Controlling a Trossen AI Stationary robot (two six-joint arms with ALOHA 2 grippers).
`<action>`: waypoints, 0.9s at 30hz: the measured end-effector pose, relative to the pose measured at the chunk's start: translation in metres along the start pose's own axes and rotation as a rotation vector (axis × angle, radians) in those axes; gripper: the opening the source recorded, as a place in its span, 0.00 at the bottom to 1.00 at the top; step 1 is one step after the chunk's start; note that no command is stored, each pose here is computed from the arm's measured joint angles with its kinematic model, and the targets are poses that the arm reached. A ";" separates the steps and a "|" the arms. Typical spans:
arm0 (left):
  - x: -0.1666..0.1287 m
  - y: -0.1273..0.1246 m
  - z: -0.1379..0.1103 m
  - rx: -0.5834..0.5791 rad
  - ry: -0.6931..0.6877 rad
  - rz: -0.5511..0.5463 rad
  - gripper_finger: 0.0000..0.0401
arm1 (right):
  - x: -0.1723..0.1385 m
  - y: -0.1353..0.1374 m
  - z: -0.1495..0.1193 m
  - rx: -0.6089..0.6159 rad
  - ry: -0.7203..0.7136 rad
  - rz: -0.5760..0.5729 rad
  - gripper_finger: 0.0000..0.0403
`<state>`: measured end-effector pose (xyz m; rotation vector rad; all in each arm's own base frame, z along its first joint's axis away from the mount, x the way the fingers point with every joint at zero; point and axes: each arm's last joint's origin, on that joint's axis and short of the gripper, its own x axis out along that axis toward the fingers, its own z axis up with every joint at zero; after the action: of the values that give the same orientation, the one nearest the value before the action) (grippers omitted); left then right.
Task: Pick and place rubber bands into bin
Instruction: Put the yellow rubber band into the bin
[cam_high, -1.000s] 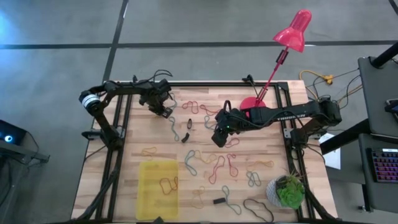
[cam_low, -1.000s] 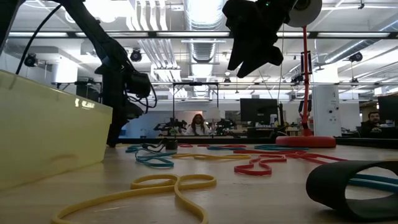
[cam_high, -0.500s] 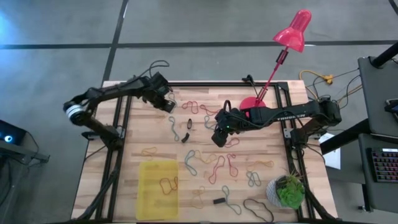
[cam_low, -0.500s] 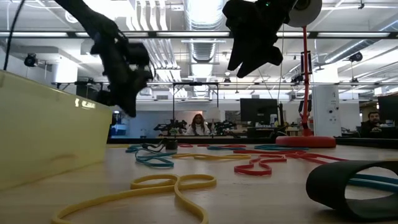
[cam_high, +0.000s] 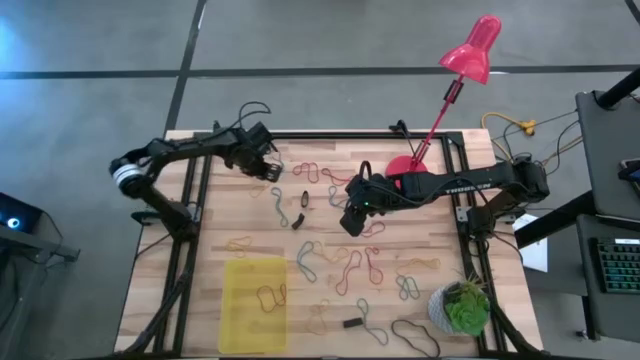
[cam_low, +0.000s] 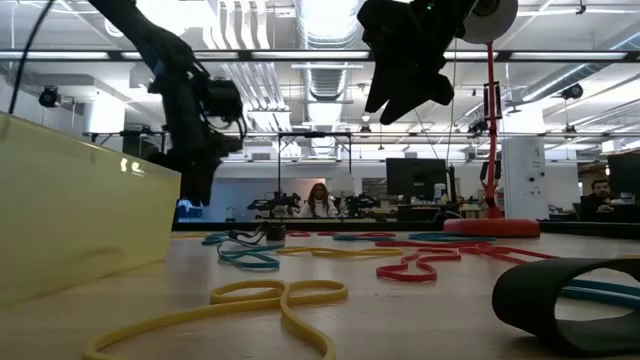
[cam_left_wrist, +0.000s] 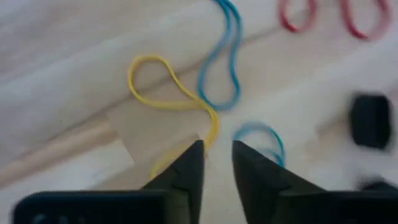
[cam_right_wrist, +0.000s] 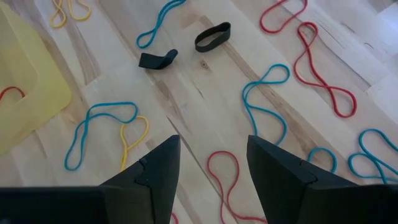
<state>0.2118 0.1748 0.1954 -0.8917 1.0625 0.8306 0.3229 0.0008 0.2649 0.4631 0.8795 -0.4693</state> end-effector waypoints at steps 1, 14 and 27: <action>0.005 -0.001 0.003 0.005 0.009 0.014 0.23 | 0.000 0.000 0.000 0.002 0.000 0.001 0.43; 0.053 -0.001 0.038 -0.159 0.071 0.156 0.35 | 0.000 0.001 -0.001 0.008 0.009 0.006 0.43; 0.054 0.017 0.040 -0.118 0.070 0.205 0.13 | 0.004 -0.001 -0.009 -0.008 0.029 -0.013 0.43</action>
<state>0.2260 0.2253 0.1498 -0.9265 1.1897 1.0477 0.3196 0.0044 0.2563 0.4582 0.9129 -0.4712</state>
